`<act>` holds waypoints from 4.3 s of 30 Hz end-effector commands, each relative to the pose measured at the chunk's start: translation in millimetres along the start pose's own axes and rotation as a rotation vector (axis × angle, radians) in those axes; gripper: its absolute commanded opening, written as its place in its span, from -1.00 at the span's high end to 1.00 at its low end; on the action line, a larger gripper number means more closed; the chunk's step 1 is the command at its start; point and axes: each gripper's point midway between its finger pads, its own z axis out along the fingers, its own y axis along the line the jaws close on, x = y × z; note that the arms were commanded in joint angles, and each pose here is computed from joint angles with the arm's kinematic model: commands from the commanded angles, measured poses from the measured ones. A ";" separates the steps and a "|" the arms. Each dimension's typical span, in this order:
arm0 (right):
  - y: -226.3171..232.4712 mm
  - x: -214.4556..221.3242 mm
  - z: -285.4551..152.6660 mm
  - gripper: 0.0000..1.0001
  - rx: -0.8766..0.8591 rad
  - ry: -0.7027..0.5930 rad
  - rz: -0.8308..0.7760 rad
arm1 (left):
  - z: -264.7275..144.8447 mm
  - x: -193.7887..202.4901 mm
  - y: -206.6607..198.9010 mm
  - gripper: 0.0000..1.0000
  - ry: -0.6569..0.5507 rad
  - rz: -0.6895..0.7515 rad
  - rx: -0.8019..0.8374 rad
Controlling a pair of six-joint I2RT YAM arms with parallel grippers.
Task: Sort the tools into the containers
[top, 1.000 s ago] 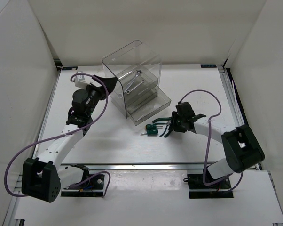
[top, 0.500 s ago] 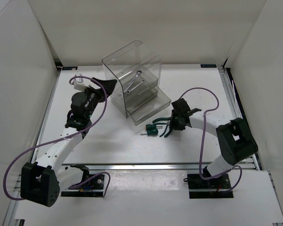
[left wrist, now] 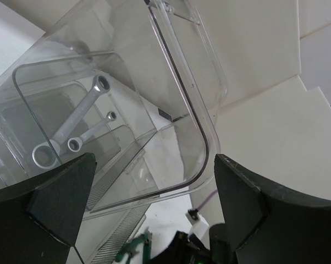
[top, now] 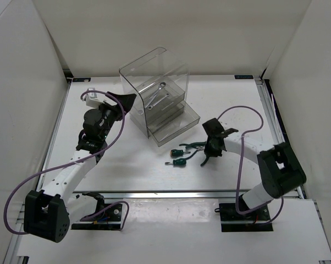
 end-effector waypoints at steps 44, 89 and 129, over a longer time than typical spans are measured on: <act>159.5 -127.2 -101.9 1.00 -0.029 -0.151 -0.356 | -5.1 2.6 5.8 -0.98 -0.023 -0.079 0.000; 174.8 -121.3 -107.0 0.09 -0.296 -0.175 -0.280 | -2.2 6.7 10.5 -0.98 -0.012 -0.121 -0.018; 213.7 -122.5 -53.8 0.72 -0.448 -0.075 -0.151 | 1.3 6.2 12.1 -0.98 -0.009 -0.115 -0.034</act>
